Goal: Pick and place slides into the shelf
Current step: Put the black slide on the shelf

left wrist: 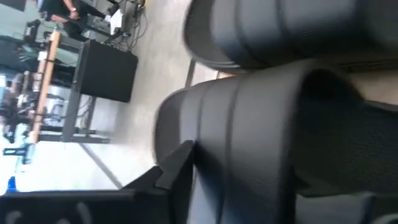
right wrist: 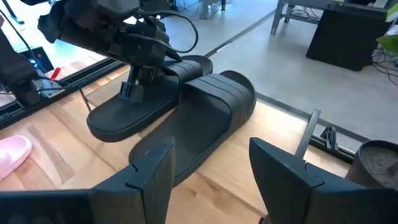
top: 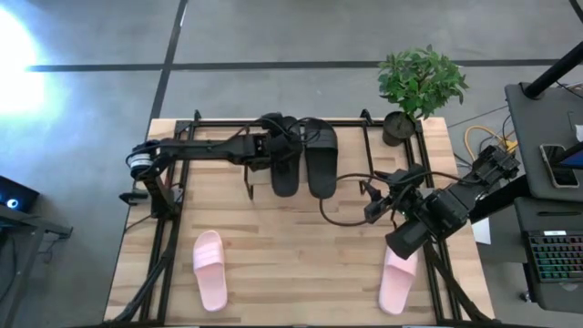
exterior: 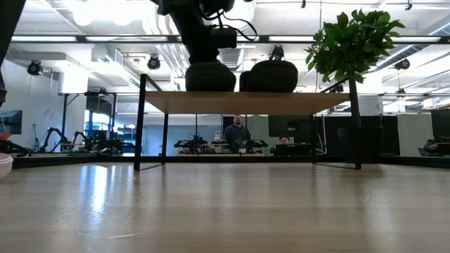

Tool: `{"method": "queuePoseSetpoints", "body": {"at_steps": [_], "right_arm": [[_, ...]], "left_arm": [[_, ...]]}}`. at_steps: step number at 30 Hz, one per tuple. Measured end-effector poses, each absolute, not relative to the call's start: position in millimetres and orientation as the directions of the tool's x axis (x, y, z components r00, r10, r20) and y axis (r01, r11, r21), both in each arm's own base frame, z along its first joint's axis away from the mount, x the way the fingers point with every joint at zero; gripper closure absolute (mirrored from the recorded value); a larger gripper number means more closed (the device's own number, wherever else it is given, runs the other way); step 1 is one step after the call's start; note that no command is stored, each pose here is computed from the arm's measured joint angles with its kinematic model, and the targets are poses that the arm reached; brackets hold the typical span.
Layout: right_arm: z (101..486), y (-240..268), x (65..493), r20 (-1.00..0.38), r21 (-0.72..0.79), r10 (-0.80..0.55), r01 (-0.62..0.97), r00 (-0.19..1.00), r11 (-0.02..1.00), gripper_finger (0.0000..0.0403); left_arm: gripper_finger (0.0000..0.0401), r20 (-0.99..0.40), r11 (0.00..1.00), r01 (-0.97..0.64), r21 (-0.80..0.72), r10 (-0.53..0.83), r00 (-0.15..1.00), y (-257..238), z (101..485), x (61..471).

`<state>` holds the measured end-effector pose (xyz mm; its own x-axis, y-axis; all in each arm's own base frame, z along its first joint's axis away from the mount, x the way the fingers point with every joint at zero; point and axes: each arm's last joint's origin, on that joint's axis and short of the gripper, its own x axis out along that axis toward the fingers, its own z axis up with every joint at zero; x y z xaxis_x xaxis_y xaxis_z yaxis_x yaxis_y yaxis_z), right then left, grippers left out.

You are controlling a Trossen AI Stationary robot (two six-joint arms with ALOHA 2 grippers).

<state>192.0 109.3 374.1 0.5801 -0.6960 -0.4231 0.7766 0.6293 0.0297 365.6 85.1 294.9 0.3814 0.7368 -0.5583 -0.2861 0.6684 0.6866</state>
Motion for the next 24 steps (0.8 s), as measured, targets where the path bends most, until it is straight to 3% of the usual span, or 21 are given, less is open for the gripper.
{"method": "queuePoseSetpoints", "body": {"at_steps": [5,16,24], "right_arm": [[373.8,109.4,192.0,-0.431,0.030,-0.693,0.776,0.579,0.630,0.0204],[373.7,109.4,192.0,-0.434,0.030,-0.691,0.776,0.578,0.630,0.0204],[373.7,109.4,191.9,-0.435,0.023,-0.691,0.774,0.578,0.633,0.0204]], "left_arm": [[0.0255,-0.560,0.677,-0.266,0.686,0.725,0.401,75.1,294.3,367.2],[0.0252,-0.596,0.695,-0.198,0.691,0.703,0.388,62.6,296.4,360.4],[0.0252,-0.579,0.713,-0.216,0.667,0.678,0.453,45.0,311.6,357.2]]}}
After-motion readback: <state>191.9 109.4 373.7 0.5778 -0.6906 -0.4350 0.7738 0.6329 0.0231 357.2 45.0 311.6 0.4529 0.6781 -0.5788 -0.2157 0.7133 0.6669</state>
